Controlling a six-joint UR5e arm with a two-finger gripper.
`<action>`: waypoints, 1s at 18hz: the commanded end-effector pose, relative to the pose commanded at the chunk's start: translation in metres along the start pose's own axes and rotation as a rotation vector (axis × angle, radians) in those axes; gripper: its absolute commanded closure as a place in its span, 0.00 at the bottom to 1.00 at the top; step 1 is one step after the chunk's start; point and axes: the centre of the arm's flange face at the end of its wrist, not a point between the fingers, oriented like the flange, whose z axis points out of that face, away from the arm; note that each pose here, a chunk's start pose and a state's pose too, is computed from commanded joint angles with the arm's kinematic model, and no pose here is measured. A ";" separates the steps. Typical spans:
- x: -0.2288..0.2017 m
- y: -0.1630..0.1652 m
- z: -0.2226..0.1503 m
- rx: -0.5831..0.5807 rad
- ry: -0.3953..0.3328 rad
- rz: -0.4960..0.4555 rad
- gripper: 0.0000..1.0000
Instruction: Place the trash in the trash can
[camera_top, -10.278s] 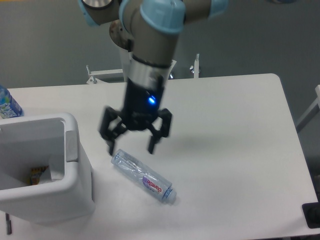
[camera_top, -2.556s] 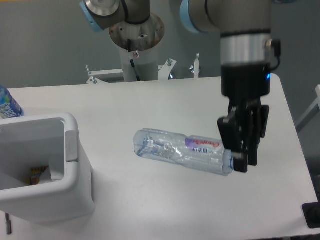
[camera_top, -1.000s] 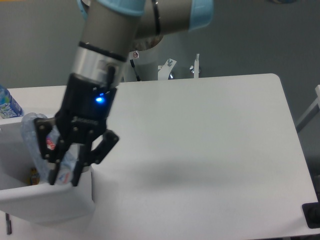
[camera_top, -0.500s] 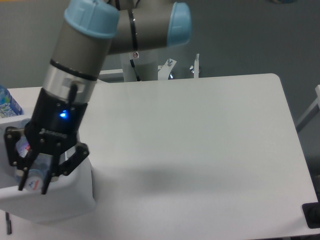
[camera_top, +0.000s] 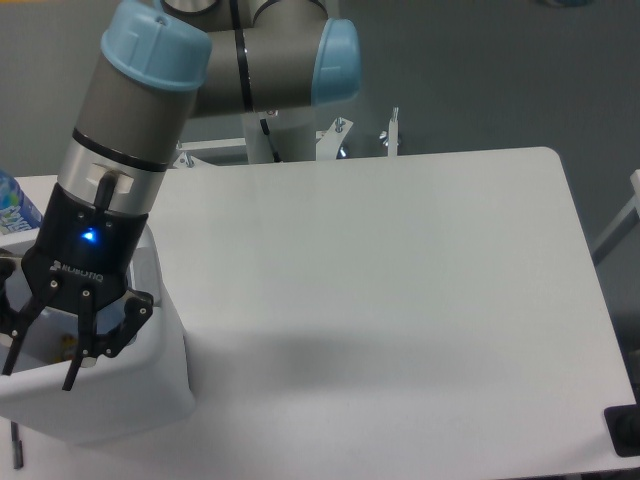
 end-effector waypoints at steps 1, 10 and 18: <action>0.000 -0.002 -0.003 0.005 -0.002 0.003 0.00; -0.058 -0.032 -0.078 0.115 -0.152 -0.033 0.00; -0.133 -0.024 -0.135 0.010 -0.397 -0.021 0.00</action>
